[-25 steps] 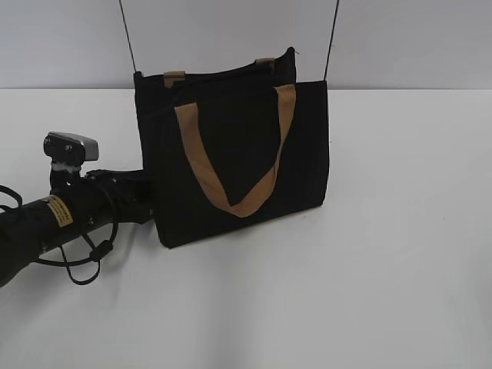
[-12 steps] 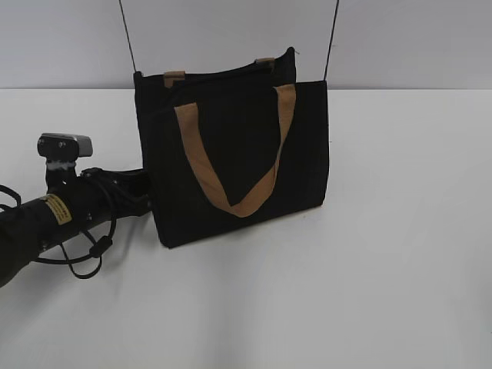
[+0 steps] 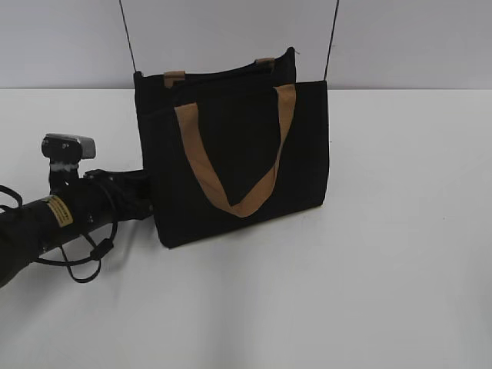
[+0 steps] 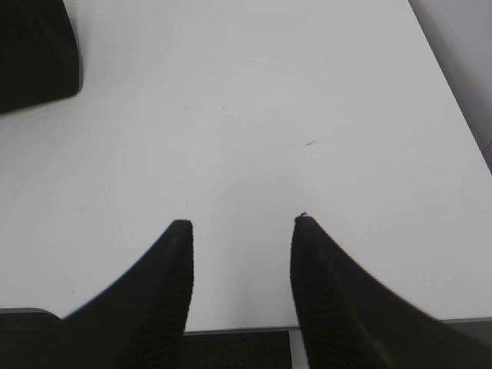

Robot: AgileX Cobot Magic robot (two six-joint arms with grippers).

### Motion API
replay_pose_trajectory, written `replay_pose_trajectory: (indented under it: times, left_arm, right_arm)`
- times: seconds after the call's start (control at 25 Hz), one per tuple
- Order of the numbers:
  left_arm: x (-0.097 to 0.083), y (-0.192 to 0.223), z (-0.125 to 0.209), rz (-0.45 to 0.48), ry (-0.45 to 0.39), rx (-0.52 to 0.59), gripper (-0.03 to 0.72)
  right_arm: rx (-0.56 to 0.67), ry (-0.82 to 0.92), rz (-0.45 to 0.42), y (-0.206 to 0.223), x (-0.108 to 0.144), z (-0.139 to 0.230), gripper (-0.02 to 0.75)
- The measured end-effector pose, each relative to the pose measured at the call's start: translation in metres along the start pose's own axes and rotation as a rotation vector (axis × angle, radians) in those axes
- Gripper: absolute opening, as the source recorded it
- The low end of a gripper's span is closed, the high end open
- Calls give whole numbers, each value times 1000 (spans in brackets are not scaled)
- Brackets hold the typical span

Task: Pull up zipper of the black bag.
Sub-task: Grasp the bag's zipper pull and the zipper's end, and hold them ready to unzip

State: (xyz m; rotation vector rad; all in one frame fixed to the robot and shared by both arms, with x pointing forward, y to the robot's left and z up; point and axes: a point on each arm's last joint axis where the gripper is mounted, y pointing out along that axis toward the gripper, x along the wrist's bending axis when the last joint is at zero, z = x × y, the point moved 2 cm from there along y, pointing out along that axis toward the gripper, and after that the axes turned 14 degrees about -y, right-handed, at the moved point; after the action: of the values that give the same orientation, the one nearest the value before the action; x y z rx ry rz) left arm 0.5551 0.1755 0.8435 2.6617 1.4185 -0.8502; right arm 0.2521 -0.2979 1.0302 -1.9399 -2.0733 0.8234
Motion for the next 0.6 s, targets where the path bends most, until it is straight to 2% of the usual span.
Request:
replay_pose_trajectory:
  times: [0.36, 0.6]
  left_arm:
    - [-11, 5, 3, 41, 16, 14, 312]
    - [-9, 11, -5, 25, 13, -25, 198]
  right_arm:
    - [0, 0, 0, 0, 0, 0, 323]
    - [0, 0, 0, 0, 0, 0, 323]
